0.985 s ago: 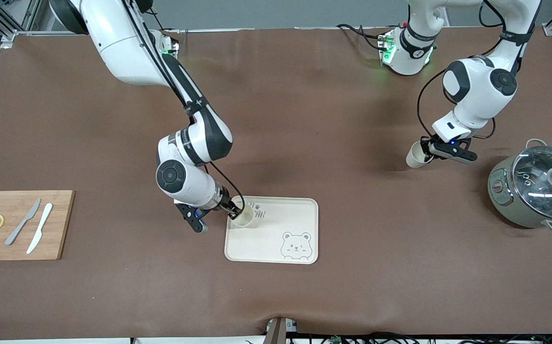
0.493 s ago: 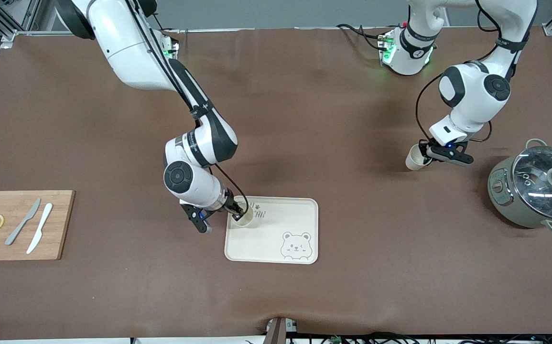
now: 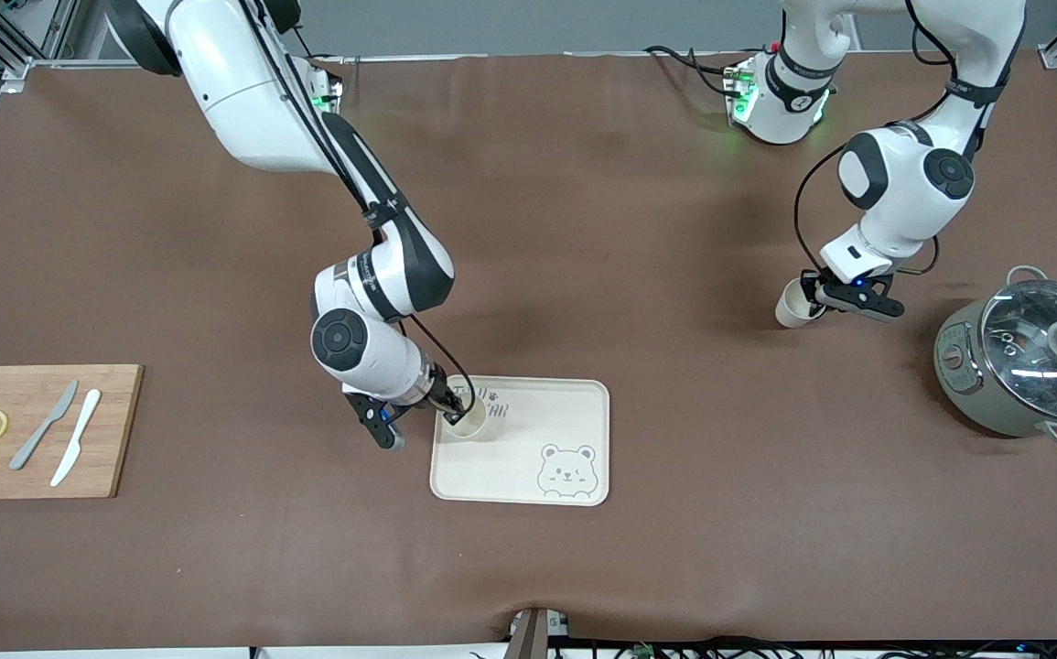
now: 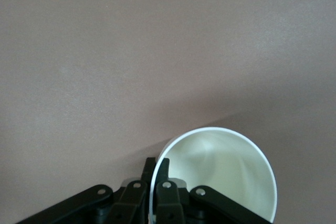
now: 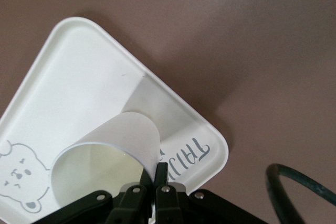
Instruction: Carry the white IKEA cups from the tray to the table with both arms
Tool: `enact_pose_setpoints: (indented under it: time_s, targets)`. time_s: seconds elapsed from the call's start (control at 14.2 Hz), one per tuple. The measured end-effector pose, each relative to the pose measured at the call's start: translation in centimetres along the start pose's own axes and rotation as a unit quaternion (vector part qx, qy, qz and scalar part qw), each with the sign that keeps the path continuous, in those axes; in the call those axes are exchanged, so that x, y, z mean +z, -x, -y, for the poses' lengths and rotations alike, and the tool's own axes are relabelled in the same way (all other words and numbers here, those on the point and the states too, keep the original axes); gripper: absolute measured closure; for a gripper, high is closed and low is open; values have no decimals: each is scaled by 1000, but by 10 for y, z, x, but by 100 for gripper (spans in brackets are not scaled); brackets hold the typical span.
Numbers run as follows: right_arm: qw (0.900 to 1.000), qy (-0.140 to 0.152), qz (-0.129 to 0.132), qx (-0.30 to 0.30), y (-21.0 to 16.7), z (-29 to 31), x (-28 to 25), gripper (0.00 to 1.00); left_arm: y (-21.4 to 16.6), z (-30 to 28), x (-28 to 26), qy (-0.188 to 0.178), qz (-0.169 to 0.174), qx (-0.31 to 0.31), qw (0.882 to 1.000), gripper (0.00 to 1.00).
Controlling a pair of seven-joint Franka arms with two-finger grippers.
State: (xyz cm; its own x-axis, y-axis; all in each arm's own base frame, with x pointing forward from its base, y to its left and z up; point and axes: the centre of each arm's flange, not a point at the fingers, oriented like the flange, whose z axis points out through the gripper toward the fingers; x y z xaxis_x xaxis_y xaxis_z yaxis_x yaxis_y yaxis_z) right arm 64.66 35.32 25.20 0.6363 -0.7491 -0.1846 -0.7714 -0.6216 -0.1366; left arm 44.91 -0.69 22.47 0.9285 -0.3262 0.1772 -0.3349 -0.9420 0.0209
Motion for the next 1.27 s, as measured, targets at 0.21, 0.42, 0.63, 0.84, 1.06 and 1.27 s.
enact_pose_setpoints:
  time_s: [0.21,0.42,0.63,0.84,1.06,1.27]
  targets:
    - [999,29,16,-3,-15,3,-26,96,-4,-1,1,1,-2,1,1000,96]
    - [998,46,30,-42,-47,-5,-52,96,-11,-12,5,10,-4,-4,1000,96]
    - [993,68,51,-77,-86,-27,-71,96,-15,-15,10,13,-2,-4,1000,96]
    - [989,70,61,-119,-125,-52,-83,96,-18,-14,12,13,-3,-3,1000,96]
    - [980,90,57,-169,-166,-90,-88,96,-18,-14,12,13,-3,15,1000,90]
    - [973,109,53,-198,-194,-117,-88,96,-18,-13,12,13,-4,19,1000,61]
